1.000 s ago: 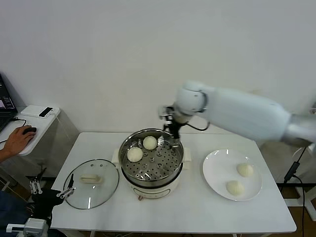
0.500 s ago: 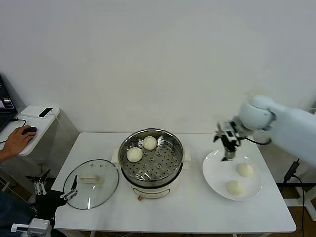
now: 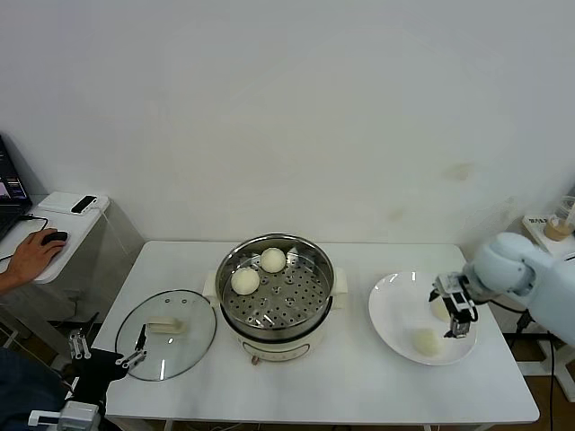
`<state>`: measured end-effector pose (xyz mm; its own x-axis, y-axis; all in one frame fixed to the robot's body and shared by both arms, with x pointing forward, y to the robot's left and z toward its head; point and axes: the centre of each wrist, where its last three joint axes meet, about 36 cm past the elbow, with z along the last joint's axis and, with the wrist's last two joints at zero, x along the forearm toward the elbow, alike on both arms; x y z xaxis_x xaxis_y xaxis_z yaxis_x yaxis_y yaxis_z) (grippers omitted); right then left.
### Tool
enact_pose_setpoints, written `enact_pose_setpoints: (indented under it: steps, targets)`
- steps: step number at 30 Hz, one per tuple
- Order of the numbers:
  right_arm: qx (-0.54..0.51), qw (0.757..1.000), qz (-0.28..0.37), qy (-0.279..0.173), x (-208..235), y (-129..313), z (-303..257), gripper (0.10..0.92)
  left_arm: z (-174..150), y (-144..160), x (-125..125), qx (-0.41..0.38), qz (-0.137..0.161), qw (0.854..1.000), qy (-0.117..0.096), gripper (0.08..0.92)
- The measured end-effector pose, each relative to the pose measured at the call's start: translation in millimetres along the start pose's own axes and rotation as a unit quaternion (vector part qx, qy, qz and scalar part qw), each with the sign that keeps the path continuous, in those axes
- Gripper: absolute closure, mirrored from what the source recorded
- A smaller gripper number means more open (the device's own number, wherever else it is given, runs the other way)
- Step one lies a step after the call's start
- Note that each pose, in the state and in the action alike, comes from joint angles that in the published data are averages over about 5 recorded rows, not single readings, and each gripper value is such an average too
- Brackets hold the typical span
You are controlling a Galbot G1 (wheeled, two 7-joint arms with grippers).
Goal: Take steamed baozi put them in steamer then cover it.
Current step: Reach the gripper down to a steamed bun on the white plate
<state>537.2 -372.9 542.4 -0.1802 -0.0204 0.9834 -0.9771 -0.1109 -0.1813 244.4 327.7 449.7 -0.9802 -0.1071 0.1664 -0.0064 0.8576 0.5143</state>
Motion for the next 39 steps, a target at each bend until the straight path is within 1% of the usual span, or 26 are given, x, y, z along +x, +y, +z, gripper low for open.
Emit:
enact_pose_setpoints:
  steps: [7, 24, 31, 39]
  targets:
    - [-0.014, 1.000, -0.007, 0.000, -27.7, 10.3, 7.7, 0.200, -1.3, -0.1, 0.9, -0.001, 0.001, 1.000, 0.002, 0.177]
    - [-0.043, 0.999, -0.019, -0.002, -72.9, 9.3, 9.3, 0.205, 3.9, 1.4, -2.0, 0.000, -0.005, 1.000, 0.008, 0.177]
    - [-0.049, 0.999, -0.022, -0.003, -79.8, 9.5, 7.0, 0.277, 3.6, 1.1, -3.2, 0.002, -0.006, 1.000, 0.006, 0.177]
    - [-0.053, 0.998, -0.024, -0.003, -79.9, 8.4, 6.1, 0.394, 2.7, 0.6, -2.4, 0.004, -0.007, 1.000, 0.006, 0.177]
